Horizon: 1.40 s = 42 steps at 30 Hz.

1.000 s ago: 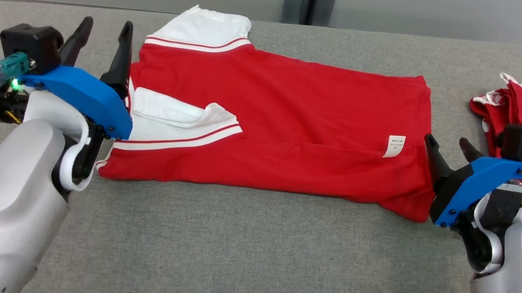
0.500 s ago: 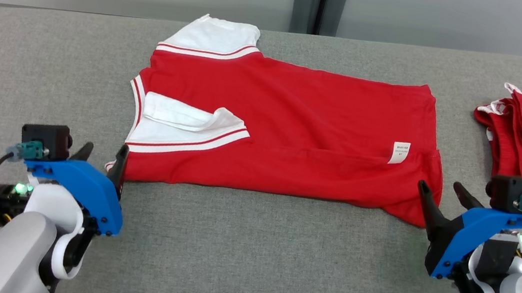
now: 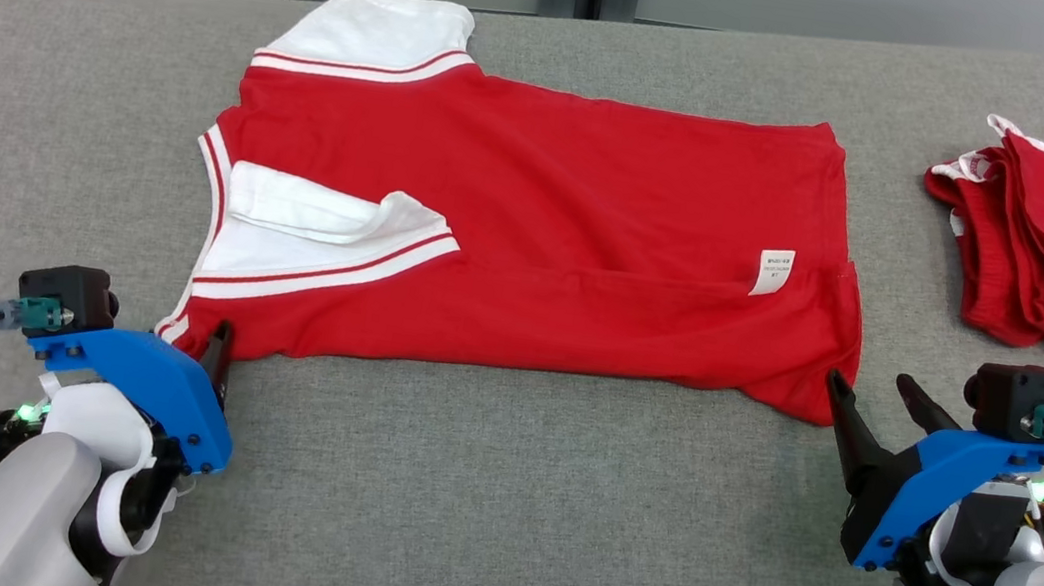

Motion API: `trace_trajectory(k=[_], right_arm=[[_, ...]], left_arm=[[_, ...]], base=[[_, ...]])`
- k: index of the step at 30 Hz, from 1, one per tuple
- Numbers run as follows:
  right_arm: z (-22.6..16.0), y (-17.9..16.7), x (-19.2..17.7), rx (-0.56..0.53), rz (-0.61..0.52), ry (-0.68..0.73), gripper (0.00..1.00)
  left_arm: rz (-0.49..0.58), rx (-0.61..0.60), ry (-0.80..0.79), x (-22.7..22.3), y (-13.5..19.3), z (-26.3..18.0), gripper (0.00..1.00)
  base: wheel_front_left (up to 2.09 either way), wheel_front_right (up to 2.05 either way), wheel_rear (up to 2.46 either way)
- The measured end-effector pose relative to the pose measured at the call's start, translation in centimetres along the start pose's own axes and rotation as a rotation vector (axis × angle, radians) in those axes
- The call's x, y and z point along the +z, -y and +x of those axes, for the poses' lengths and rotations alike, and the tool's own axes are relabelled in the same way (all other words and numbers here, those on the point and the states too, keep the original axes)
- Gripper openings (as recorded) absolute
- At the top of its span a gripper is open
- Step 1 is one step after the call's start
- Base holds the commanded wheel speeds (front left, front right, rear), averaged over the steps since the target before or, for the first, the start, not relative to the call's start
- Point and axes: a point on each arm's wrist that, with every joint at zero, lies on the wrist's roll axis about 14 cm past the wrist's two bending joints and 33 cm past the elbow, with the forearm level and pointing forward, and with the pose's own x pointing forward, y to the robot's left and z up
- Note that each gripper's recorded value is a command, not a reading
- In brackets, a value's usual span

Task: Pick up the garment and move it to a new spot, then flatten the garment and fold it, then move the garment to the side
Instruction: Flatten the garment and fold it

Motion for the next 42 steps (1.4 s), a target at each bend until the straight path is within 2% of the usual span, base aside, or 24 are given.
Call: trace_trajectory(k=[3,4,5,6,7,16,29,30,31,33,38,42], right_arm=[[0.0,0.2,0.0,-0.005,0.003,-0.001,1.0],[0.0,0.2,0.0,-0.006,0.003,-0.002,1.0],[0.0,0.3,-0.1,-0.007,0.004,-0.005,1.0],[0.1,0.3,-0.2,-0.008,0.005,-0.009,1.0],[0.1,0.3,-0.3,-0.01,0.006,-0.012,1.0],[1.5,0.9,-1.2,-0.028,0.037,-0.061,1.0],[3.8,-1.8,-3.4,0.039,0.035,-0.162,1.0],[3.8,-2.0,-3.4,0.046,0.033,-0.159,0.61],[3.9,-2.2,-3.4,0.05,0.033,-0.158,0.44],[3.9,-2.9,-3.4,0.066,0.022,-0.153,0.0],[3.4,-2.8,-2.4,0.072,0.032,-0.123,0.0],[1.6,-0.6,-0.3,0.059,0.047,-0.071,0.0]], left_arm=[[-0.005,-0.01,-0.015,-0.1,0.3,0.4,1.0],[-0.003,-0.01,-0.022,-0.2,0.3,0.5,0.92],[-0.001,-0.014,-0.025,-0.2,0.4,0.6,0.67],[0.0,-0.016,-0.025,-0.2,0.5,0.6,0.22],[0.002,-0.02,-0.024,-0.2,0.6,0.7,0.0],[0.017,-0.05,0.043,1.2,1.4,0.3,0.0],[0.012,-0.068,0.117,2.6,1.8,-0.9,0.0],[0.012,-0.068,0.125,2.7,1.8,-1.0,0.0],[0.012,-0.067,0.129,2.8,1.8,-1.1,0.0],[0.009,-0.075,0.15,3.2,2.1,-1.5,0.0],[0.001,-0.091,0.198,3.9,2.5,-2.7,0.0],[-0.018,-0.12,0.253,4.1,3.2,-5.4,0.0]], base=[[0.0,0.0,0.0],[0.0,0.0,0.0],[0.0,0.0,0.0],[0.0,0.0,0.0],[0.0,0.0,0.0],[0.0,0.0,0.0],[0.0,0.0,0.0],[0.0,0.0,0.0],[0.0,0.0,0.0],[0.0,0.0,0.0],[0.0,0.0,0.0],[0.0,0.0,0.0]])
